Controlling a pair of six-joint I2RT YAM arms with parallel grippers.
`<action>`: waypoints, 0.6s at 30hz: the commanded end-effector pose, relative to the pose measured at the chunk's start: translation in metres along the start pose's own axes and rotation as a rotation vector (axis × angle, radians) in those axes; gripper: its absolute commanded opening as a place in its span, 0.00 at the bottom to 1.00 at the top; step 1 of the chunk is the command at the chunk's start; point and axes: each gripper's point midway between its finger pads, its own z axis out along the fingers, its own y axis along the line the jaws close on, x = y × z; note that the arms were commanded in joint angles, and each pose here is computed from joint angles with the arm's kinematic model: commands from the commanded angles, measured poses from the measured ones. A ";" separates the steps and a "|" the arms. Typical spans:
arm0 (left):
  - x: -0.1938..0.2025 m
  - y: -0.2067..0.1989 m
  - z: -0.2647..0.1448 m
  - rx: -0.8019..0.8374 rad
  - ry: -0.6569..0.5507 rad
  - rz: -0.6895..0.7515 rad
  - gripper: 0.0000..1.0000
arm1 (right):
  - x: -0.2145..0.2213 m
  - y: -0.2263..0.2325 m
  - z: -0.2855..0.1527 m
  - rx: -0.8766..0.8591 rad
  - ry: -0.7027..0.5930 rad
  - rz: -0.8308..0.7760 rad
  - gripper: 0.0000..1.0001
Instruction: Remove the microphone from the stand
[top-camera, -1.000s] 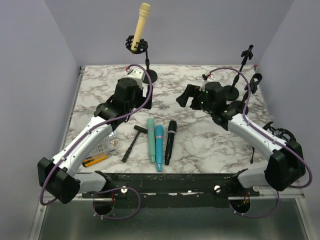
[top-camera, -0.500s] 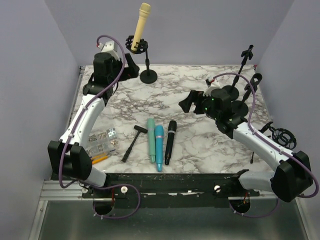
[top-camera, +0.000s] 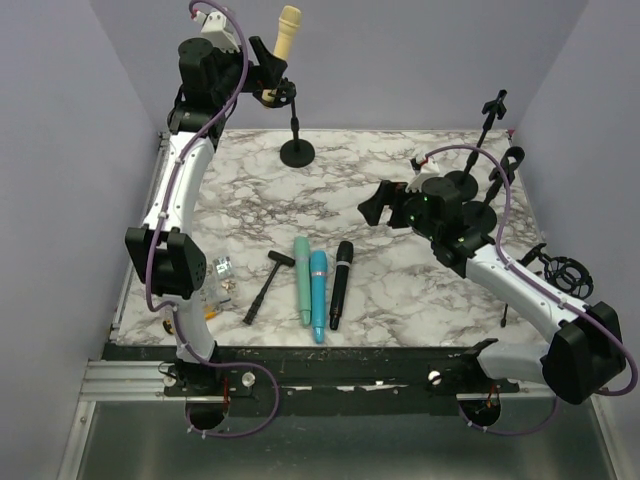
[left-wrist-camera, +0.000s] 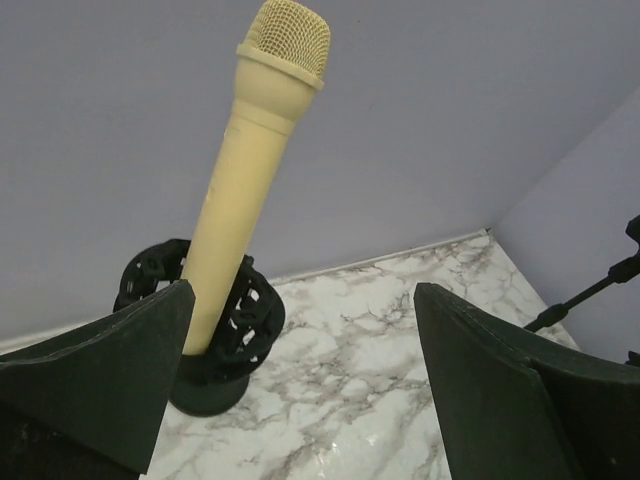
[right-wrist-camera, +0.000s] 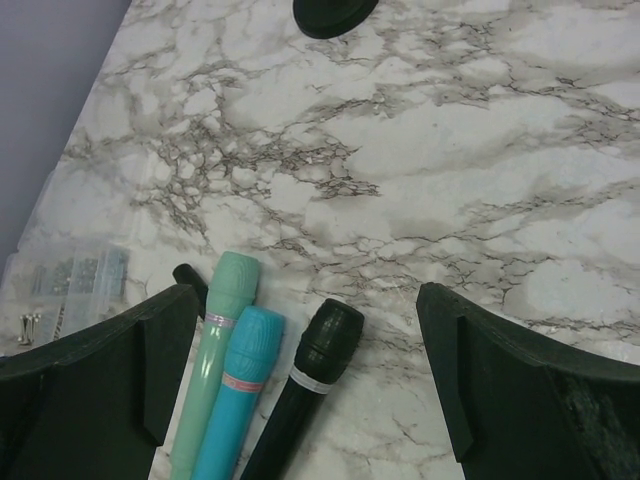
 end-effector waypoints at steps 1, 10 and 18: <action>-0.003 0.004 0.026 0.063 -0.019 0.104 0.95 | -0.011 -0.006 0.003 0.033 -0.046 -0.022 1.00; -0.015 0.024 0.064 0.048 -0.146 0.203 0.98 | -0.006 -0.008 0.015 0.036 -0.029 -0.026 1.00; -0.005 0.039 0.087 -0.056 -0.214 0.248 0.91 | 0.002 -0.012 0.025 0.045 -0.002 -0.035 1.00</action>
